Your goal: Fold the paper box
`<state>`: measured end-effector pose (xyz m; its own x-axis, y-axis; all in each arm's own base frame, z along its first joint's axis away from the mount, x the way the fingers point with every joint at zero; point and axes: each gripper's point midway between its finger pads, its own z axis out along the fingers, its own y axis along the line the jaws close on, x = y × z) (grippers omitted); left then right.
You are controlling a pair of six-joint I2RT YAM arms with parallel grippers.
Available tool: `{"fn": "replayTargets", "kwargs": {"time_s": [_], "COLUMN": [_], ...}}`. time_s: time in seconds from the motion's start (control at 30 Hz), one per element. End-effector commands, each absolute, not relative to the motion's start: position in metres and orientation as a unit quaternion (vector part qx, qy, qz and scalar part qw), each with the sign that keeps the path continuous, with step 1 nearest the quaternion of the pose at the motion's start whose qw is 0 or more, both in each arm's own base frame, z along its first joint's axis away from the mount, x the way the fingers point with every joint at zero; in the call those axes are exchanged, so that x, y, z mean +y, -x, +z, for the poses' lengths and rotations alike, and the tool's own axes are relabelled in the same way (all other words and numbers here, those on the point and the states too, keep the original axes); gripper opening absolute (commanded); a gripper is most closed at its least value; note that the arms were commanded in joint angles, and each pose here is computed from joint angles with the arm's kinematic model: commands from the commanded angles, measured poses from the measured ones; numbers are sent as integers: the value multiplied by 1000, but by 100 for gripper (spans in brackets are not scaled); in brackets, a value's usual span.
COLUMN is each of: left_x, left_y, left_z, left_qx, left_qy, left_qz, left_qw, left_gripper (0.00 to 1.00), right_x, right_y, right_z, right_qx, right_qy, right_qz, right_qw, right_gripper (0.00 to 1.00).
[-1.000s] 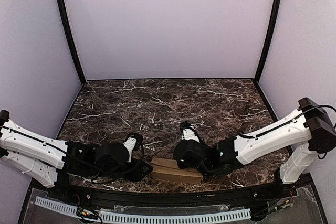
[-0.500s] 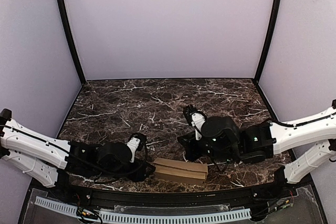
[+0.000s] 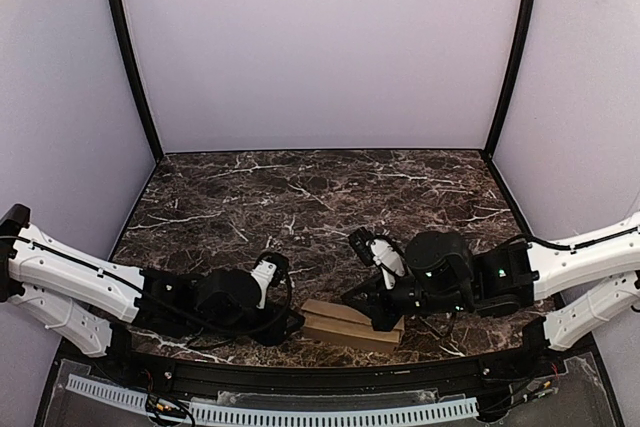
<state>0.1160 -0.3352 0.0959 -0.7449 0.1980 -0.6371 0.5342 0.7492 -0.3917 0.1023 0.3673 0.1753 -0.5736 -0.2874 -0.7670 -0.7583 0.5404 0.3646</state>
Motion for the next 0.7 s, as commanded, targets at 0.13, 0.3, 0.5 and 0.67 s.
{"fn": "replayTargets", "kwargs": {"time_s": [0.13, 0.3, 0.5, 0.67], "left_x": [-328, -331, -336, -343], "left_y": [-116, -119, -121, -123], "left_z": [81, 81, 76, 74], "left_qx": [898, 899, 903, 904], "left_qy": [-219, -217, -218, -219], "left_qz": [-264, -269, -272, -279], "left_qw": [274, 269, 253, 238], "left_gripper": [45, 45, 44, 43], "right_x": [357, 354, 346, 333], "right_y": [-103, -94, -89, -90], "right_z": [127, 103, 70, 46], "right_qx": [845, 856, 877, 897], "right_qy": [317, 314, 289, 272], "right_qz": [321, 322, 313, 279], "right_qw": [288, 256, 221, 206], "right_gripper": [0, 0, 0, 0]}}
